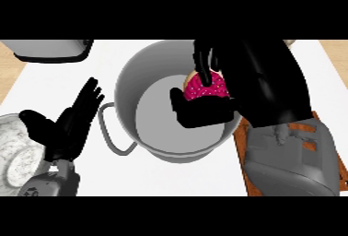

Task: Pick the cupcake from the cutting board and place it in the pot

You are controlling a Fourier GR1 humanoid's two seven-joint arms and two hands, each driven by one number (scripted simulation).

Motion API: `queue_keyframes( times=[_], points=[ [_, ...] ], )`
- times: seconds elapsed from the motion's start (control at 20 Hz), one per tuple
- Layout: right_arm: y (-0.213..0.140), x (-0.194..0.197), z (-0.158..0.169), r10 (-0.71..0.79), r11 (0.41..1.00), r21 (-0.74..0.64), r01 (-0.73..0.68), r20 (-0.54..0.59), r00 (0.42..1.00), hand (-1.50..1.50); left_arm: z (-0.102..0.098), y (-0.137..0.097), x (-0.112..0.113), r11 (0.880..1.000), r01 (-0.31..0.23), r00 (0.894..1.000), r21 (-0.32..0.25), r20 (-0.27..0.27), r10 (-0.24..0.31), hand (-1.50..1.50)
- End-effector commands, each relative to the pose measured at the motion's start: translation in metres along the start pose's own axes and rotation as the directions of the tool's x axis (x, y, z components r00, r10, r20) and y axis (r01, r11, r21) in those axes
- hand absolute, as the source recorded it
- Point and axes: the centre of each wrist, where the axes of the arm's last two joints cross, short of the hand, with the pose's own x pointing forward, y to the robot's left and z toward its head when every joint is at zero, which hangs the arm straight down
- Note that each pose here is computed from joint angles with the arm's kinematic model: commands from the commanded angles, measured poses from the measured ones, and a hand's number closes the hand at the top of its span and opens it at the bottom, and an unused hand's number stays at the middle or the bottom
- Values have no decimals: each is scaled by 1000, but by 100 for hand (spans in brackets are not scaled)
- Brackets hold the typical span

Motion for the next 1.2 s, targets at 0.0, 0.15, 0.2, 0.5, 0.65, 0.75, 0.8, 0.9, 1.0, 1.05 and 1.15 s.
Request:
queue_keyframes(
  times=[0.0, 0.15, 0.2, 0.5, 0.65, 0.75, 0.8, 0.9, 1.0, 1.05, 1.15],
  points=[
    [29, 0, -28, -14, 1000, 25, 15, -30, 999, 150, 0, 3, -7, 1000, 0, 1000, 2, -21, 0, 0],
    [40, -3, -39, 28, 996, 80, -28, -8, 1000, 150, -3, -6, 13, 1000, 1, 1000, -2, -7, -1, 0],
    [57, -20, -32, 67, 995, 73, -68, 23, 997, 150, 0, 4, -7, 1000, 7, 1000, -8, 12, -7, 0],
    [109, -37, -44, -139, 967, 183, 176, -199, 970, -150, -13, -12, 7, 1000, 2, 1000, -22, 10, -2, 0],
    [118, -45, -45, -192, 929, 268, 254, -236, 953, -150, -5, -1, 4, 1000, -2, 1000, 10, 17, 2, 0],
    [124, -41, -46, -289, 910, 228, 347, -254, 923, -150, -11, -9, -10, 1000, 2, 1000, -10, 4, -2, 0],
    [109, -33, -55, -332, 903, 196, 382, -245, 911, -150, 4, 2, -4, 1000, 0, 1000, -1, 3, 0, 0],
    [105, -39, -56, -426, 879, 130, 458, -215, 879, -150, 1, -1, 13, 1000, 5, 1000, -14, 7, -5, 0],
    [107, -46, -50, -500, 863, -10, 505, -154, 852, -150, -2, -4, -3, 1000, 20, 1000, 7, -5, -20, 0],
    [100, -43, -54, -521, 853, -62, 518, -132, 843, -150, -2, 1, 1, 1000, 3, 1000, 2, 11, -3, 0],
    [89, -49, -58, -558, 826, -148, 544, -83, 825, -150, 2, 9, -9, 1000, 3, 1000, 18, -2, -3, 0]
  ],
)
